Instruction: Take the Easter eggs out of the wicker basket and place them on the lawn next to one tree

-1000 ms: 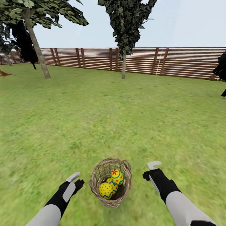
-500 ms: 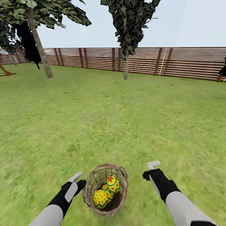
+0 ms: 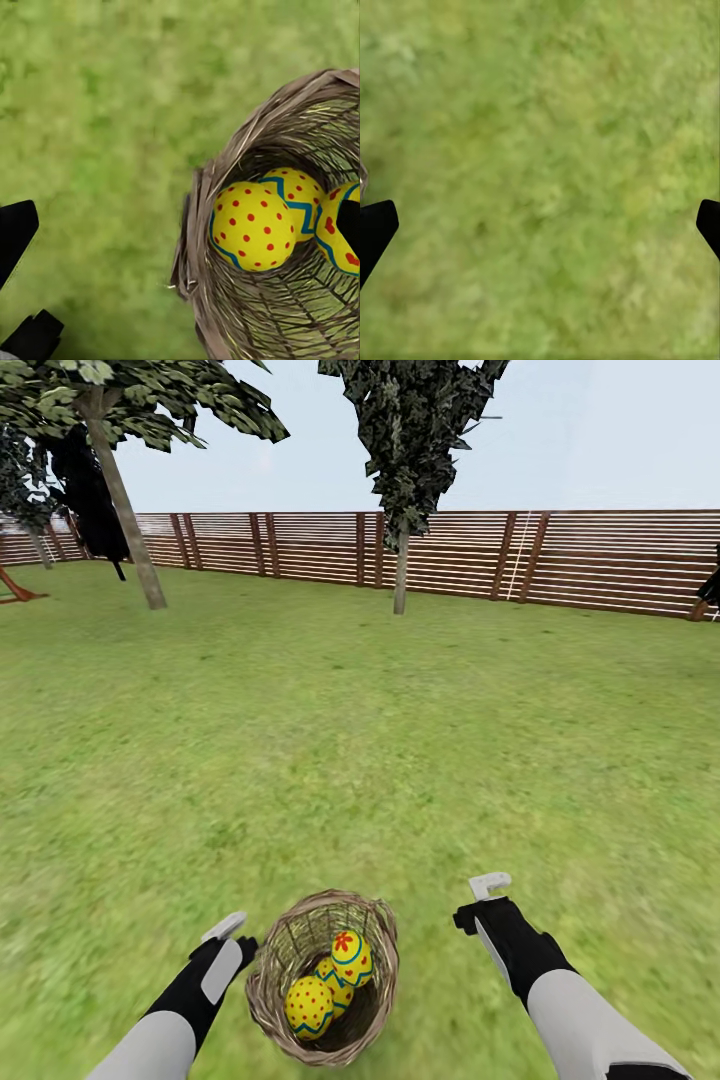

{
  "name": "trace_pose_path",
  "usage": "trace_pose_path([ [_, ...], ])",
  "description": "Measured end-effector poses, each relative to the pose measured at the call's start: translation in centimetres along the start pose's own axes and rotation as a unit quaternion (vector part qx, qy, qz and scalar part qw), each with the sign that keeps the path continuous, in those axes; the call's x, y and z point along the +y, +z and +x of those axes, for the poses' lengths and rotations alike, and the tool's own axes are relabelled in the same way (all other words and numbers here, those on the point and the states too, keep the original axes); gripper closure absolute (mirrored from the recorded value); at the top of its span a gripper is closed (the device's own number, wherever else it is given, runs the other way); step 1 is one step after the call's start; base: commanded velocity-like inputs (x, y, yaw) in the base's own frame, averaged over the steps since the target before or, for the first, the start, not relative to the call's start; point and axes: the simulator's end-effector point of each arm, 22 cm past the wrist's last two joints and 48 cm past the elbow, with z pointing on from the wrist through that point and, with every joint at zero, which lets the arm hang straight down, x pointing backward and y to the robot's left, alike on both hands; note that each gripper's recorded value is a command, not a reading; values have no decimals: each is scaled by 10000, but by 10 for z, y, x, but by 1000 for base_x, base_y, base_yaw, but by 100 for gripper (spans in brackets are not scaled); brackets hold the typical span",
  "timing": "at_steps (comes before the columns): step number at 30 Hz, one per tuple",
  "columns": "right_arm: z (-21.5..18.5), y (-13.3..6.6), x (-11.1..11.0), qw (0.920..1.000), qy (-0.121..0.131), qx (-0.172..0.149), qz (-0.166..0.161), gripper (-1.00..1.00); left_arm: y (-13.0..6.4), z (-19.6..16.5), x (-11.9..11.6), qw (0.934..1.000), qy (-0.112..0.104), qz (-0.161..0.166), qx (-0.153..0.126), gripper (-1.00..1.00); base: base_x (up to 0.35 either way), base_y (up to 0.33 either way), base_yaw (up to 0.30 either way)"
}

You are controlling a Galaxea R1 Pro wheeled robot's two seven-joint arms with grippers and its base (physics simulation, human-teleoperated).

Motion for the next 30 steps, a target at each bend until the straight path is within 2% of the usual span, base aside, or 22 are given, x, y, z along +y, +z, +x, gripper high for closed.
trace_pose_path([
  [8, 5, 8, 1, 10000, 12, 1, -35, -100, 8, 6, -1, 10000, -10, 19, 19, -100, 0, 0, 0],
  [10, 6, 10, 10, 9997, 23, -8, -235, -100, 11, 9, -1, 10000, -10, 23, 27, -100, 0, 0, 0],
  [12, 6, 11, 31, 9962, 193, -22, -845, -100, 14, 10, -1, 10000, -10, 27, 26, -100, 0, 0, 0],
  [14, 0, 5, 46, 9846, 607, -127, -1637, -100, 17, 12, -3, 10000, -10, 84, 33, -100, 0, 0, 0],
  [18, -5, 1, 44, 9698, 912, -284, -2245, -100, 24, 17, -12, 9996, -3, 285, 52, -100, 0, 0, 0],
  [20, -5, -4, 43, 9581, 972, -355, -2672, -100, 27, 20, -16, 9993, 1, 377, 64, -100, 0, 0, 0],
  [21, -5, -5, 43, 9557, 987, -367, -2748, -100, 28, 21, -16, 9992, 2, 382, 65, -100, 0, 0, 0],
  [22, -5, -8, 43, 9489, 1064, -409, -2944, -100, 30, 22, -16, 9992, 4, 391, 67, -100, 0, 0, 0],
  [25, -6, -9, 38, 9371, 1337, -511, -3183, -100, 35, 25, -17, 9992, 5, 403, 72, -100, 0, 0, 0],
  [30, -3, -3, 36, 9333, 1458, -555, -3234, -100, 43, 30, -16, 9991, 4, 408, 74, -100, 0, 0, 0],
])
